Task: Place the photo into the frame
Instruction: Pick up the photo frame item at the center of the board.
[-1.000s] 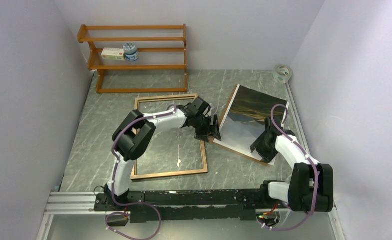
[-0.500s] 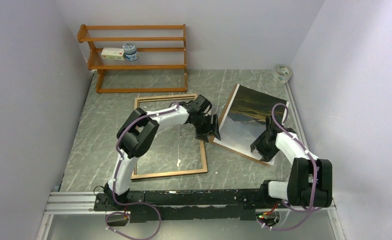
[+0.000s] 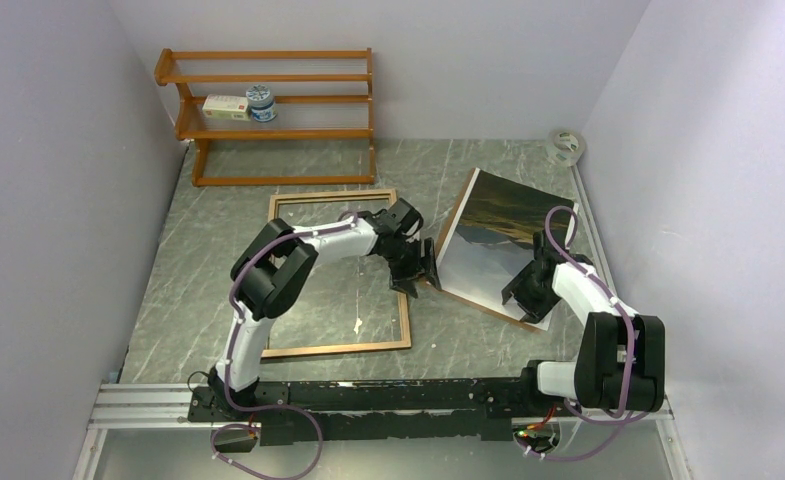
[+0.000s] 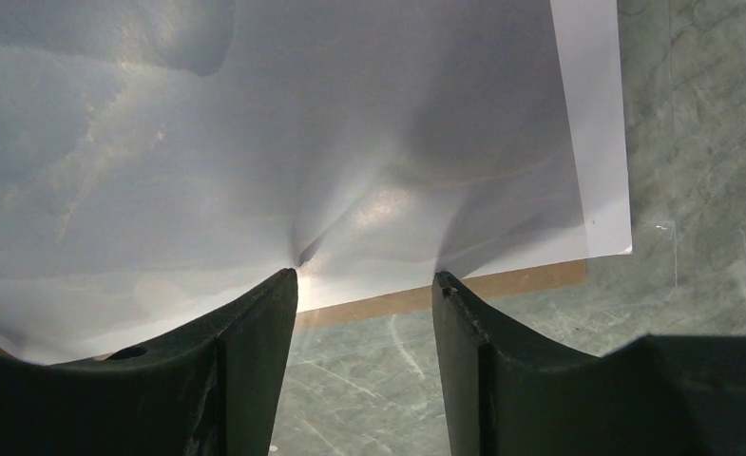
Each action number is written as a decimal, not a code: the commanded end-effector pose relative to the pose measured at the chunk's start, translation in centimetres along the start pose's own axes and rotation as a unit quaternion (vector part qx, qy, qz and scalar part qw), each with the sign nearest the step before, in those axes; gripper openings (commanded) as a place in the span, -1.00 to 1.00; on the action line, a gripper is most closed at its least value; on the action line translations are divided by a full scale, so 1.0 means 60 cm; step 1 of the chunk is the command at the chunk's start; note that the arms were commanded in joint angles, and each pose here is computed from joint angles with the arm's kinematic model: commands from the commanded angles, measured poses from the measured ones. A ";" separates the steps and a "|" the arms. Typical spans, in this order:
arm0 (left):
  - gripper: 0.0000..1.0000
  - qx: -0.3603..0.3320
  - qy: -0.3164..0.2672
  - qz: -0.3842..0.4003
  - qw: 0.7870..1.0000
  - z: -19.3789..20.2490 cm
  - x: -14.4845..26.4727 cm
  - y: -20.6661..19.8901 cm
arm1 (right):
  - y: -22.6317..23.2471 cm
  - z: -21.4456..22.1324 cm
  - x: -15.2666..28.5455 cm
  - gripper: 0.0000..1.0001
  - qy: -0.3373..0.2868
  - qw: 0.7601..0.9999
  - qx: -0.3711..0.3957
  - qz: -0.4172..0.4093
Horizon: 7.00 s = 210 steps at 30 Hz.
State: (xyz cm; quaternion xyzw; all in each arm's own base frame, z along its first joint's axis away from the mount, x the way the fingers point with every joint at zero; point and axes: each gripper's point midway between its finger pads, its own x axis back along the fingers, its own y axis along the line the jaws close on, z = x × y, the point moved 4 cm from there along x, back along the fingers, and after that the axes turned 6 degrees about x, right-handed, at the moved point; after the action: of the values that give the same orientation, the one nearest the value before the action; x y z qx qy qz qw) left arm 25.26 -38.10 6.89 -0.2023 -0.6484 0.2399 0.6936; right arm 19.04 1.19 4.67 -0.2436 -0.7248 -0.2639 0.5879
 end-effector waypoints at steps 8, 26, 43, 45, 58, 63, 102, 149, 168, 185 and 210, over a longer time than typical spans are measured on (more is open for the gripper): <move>0.28 -0.027 0.002 0.111 0.993 0.006 -0.031 -0.027 | 0.015 0.016 -0.047 0.14 0.015 0.999 0.010 -0.049; -0.66 -0.058 -0.004 0.225 0.973 0.019 0.011 -0.065 | 0.024 0.005 -0.022 0.12 -0.015 0.997 0.017 -0.074; -0.95 -0.111 -0.024 0.142 0.983 0.015 0.158 -0.093 | 0.044 -0.061 0.124 0.64 -0.107 0.988 0.060 -0.093; -0.95 -0.117 -0.035 0.094 0.988 0.011 0.178 -0.089 | 0.043 -0.070 0.130 0.64 -0.116 0.988 0.060 -0.082; -0.95 -0.174 -0.101 -0.019 0.979 0.010 0.289 -0.087 | 0.058 -0.077 0.070 0.64 -0.079 0.992 0.072 -0.075; -0.95 -0.205 -0.157 -0.060 0.964 0.003 0.356 -0.093 | 0.055 -0.066 0.035 0.55 -0.050 0.995 0.063 -0.063; -0.95 -0.275 -0.530 0.097 0.796 0.084 0.764 -0.208 | 0.286 -0.041 0.346 0.98 -0.094 0.828 0.026 -0.552; -0.95 -0.549 -0.407 0.185 0.706 0.196 0.777 -0.244 | 0.346 0.066 0.640 0.89 -0.264 0.399 0.632 -0.609; -0.95 -0.565 -0.408 0.212 0.685 0.231 0.798 -0.237 | 0.301 0.111 0.577 -0.29 -0.172 0.362 0.664 -0.632; -0.75 -0.543 -0.430 0.178 0.698 0.209 0.796 -0.228 | 0.276 0.120 0.592 -1.00 -0.195 0.350 0.668 -0.627; 0.88 -0.093 -0.742 -0.174 0.641 0.102 0.923 -0.001 | 0.399 0.039 0.592 -1.00 -0.229 0.566 0.459 -0.645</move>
State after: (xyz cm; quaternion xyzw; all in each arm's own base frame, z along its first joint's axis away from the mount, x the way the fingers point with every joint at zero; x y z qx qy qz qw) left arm 22.36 -7.55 51.02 0.0314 -0.9960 0.0823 0.0165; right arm 24.38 21.57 37.90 0.5782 -0.7945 -0.0863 0.1640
